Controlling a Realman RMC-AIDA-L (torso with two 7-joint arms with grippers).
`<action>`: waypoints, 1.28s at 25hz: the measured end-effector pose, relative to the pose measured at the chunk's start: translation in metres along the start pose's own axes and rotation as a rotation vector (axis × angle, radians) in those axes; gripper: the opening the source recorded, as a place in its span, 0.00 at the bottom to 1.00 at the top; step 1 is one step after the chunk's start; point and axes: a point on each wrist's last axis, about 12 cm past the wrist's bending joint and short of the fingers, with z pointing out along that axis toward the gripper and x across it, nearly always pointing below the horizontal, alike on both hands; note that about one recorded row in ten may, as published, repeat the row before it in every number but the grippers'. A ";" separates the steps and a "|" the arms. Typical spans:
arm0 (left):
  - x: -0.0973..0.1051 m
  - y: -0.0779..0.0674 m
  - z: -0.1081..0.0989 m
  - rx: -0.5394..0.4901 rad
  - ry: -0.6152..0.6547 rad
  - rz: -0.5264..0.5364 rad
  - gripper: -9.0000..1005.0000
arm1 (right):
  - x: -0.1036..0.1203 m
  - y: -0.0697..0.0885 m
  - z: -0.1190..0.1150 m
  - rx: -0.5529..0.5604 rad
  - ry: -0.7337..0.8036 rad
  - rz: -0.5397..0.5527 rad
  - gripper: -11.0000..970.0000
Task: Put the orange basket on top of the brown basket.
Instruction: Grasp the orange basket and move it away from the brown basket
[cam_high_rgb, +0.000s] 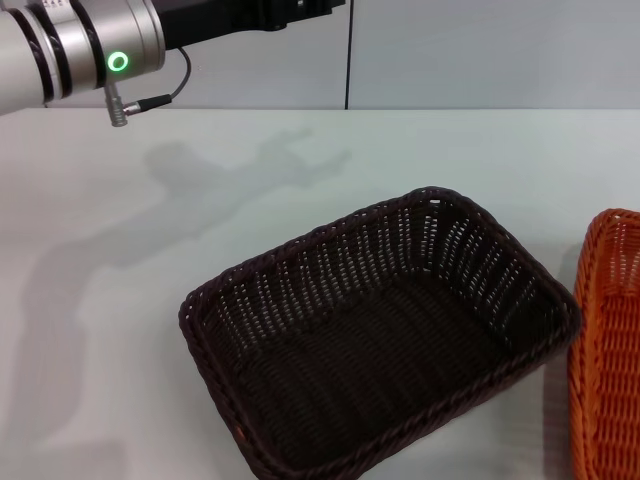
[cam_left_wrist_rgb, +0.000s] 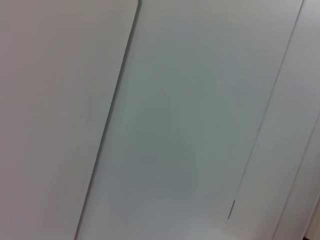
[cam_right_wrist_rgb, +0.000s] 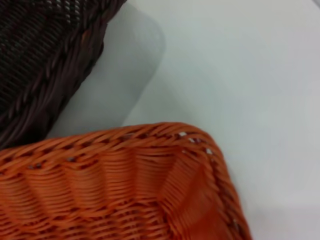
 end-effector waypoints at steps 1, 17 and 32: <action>0.000 0.000 0.000 -0.001 0.000 0.000 0.86 | 0.001 0.001 0.005 -0.008 -0.002 0.004 0.54; 0.001 0.004 -0.001 -0.021 -0.001 0.005 0.86 | 0.034 0.010 0.023 -0.036 -0.052 0.147 0.27; -0.004 0.014 -0.014 -0.064 -0.057 -0.007 0.86 | 0.114 0.010 -0.059 0.088 -0.351 0.445 0.18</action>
